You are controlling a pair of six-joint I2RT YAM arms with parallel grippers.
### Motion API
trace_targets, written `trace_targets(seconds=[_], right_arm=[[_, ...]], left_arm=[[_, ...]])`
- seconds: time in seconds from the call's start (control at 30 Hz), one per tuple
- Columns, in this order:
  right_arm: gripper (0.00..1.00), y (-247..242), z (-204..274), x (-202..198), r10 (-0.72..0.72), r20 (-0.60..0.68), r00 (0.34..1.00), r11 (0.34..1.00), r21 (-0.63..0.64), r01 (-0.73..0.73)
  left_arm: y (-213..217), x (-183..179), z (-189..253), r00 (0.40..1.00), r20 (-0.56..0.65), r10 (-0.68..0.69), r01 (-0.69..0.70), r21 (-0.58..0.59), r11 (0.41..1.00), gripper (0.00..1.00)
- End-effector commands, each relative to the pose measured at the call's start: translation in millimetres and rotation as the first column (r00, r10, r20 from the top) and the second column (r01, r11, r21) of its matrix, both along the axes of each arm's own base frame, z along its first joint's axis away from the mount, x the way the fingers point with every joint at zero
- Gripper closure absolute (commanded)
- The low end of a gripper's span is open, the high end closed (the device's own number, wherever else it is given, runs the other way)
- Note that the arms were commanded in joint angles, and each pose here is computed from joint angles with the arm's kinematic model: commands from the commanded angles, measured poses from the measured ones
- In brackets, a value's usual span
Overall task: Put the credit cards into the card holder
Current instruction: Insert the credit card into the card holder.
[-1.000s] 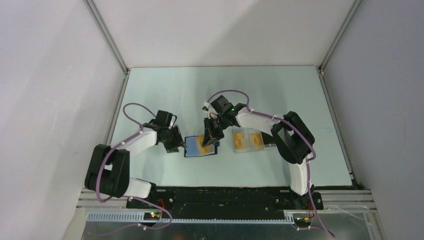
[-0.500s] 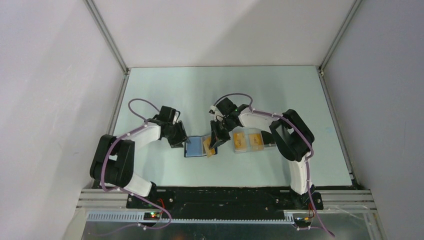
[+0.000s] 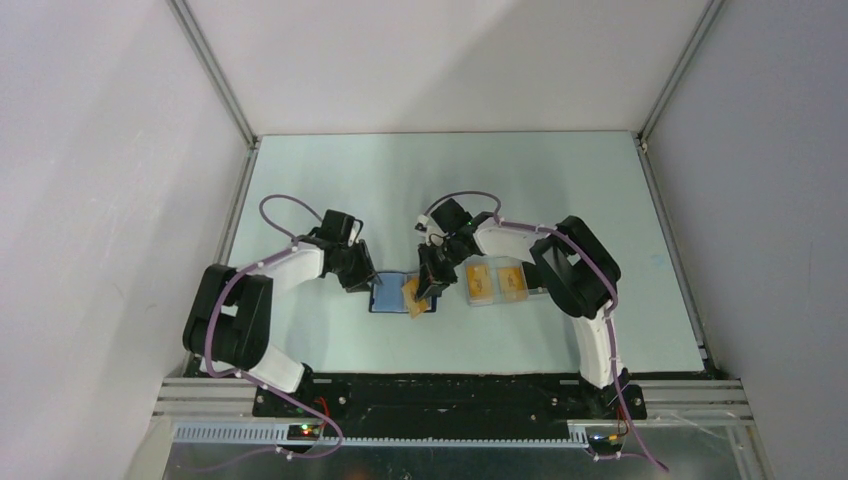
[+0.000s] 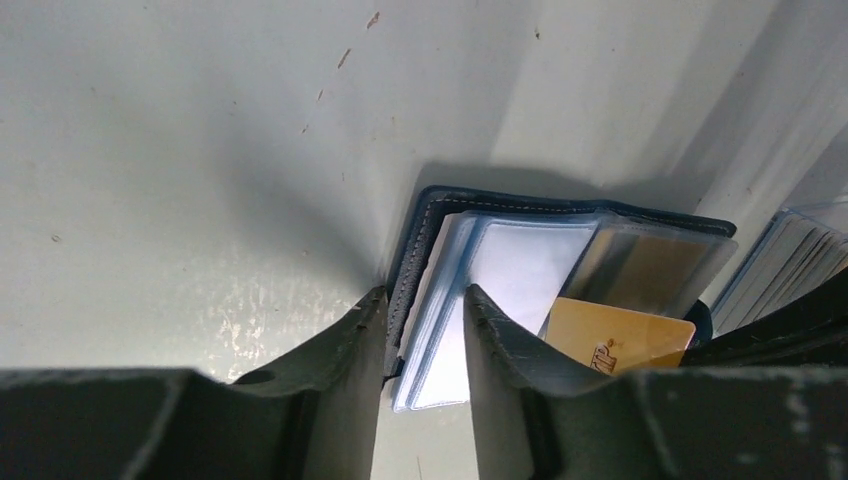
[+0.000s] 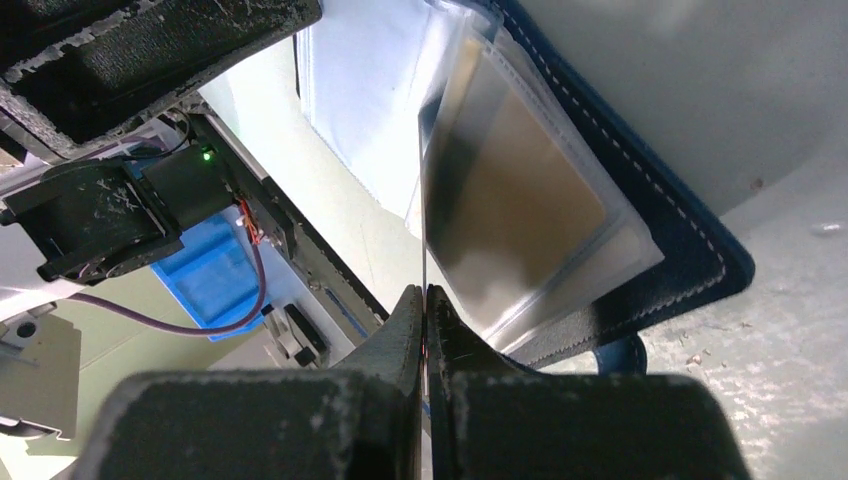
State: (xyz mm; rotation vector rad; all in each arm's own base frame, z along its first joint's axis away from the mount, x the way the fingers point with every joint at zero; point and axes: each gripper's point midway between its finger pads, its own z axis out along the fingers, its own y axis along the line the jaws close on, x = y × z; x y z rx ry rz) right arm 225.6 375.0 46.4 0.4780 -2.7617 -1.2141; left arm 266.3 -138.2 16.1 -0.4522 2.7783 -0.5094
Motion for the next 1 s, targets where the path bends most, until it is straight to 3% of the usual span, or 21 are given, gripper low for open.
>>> trace_targets(seconds=[0.0,0.43,0.97], right_arm=[[1.00,5.1,-5.9,4.3,0.009,-0.004,1.000,0.999,0.038,-0.009],[1.00,12.1,-6.7,22.7,-0.018,0.009,1.000,0.994,0.106,0.017],[1.00,9.5,-12.2,41.6,-0.098,0.065,0.993,0.994,0.051,0.095]], left_arm=[[10.3,-10.5,-19.8,0.999,-0.052,-0.012,0.016,0.074,0.997,0.61],[8.9,-11.5,-21.0,0.997,-0.065,-0.033,0.038,0.087,0.995,0.68],[8.1,-12.1,-20.8,0.996,-0.072,-0.044,0.051,0.100,0.994,0.71]])
